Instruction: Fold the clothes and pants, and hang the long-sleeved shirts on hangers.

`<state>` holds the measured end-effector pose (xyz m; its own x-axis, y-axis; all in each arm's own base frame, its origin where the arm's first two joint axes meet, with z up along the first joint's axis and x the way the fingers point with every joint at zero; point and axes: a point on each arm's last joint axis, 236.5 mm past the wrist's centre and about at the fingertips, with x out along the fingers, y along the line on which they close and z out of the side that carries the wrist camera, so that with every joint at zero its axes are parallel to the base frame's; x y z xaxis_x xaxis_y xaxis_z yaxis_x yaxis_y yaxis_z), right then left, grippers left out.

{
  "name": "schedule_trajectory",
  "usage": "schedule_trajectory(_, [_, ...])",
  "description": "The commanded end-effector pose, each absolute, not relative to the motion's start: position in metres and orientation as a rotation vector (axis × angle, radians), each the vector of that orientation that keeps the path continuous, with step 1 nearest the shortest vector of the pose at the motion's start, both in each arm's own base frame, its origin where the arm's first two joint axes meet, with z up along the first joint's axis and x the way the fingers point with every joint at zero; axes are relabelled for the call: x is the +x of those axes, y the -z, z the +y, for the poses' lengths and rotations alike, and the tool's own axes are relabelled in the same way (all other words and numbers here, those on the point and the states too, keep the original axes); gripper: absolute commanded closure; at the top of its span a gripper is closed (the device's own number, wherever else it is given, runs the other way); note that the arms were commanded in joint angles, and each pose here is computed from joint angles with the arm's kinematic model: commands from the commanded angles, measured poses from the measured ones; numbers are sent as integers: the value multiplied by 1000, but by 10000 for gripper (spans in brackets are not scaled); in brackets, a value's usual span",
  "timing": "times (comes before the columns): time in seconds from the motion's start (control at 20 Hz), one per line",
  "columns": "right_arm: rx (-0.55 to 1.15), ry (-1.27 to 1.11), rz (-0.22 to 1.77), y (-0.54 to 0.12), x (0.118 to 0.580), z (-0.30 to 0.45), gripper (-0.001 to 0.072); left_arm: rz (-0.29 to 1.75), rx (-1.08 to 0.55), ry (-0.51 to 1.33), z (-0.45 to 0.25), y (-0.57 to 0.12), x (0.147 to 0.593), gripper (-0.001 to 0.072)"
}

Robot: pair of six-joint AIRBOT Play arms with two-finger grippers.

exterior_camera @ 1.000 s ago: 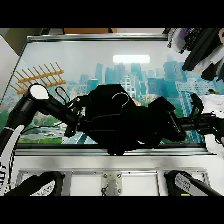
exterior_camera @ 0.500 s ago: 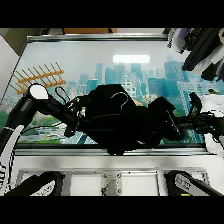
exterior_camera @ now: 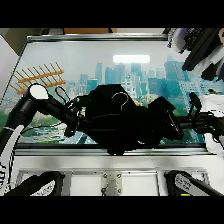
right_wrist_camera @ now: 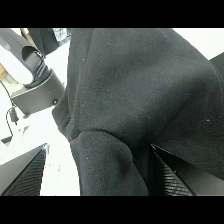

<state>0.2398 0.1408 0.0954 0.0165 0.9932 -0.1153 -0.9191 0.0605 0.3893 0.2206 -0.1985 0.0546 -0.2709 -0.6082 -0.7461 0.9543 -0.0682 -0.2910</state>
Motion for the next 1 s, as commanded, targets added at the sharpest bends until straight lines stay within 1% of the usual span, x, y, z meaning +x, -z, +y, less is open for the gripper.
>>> schedule_trajectory(0.0, [227, -1500, 402, -95, 241, 141, -5, 916, 523, 1642, -199, -55, 220, 693])
schedule_trajectory(0.2, [224, -1492, 405, -93, 243, 141, 9, 916, 523, 1642, -198, -55, 220, 693])
schedule_trajectory(0.25, [224, -1493, 405, -93, 243, 141, 61, 916, 523, 1642, -199, -55, 220, 694])
schedule_trajectory(0.3, [225, -1494, 405, -94, 242, 141, 340, 916, 523, 1642, -199, -55, 220, 694])
schedule_trajectory(0.35, [225, -1495, 404, -94, 242, 141, 688, 916, 523, 1642, -199, -55, 220, 693])
schedule_trajectory(0.95, [227, -1494, 406, -94, 242, 141, 690, 937, 525, 1624, -196, -52, 221, 693])
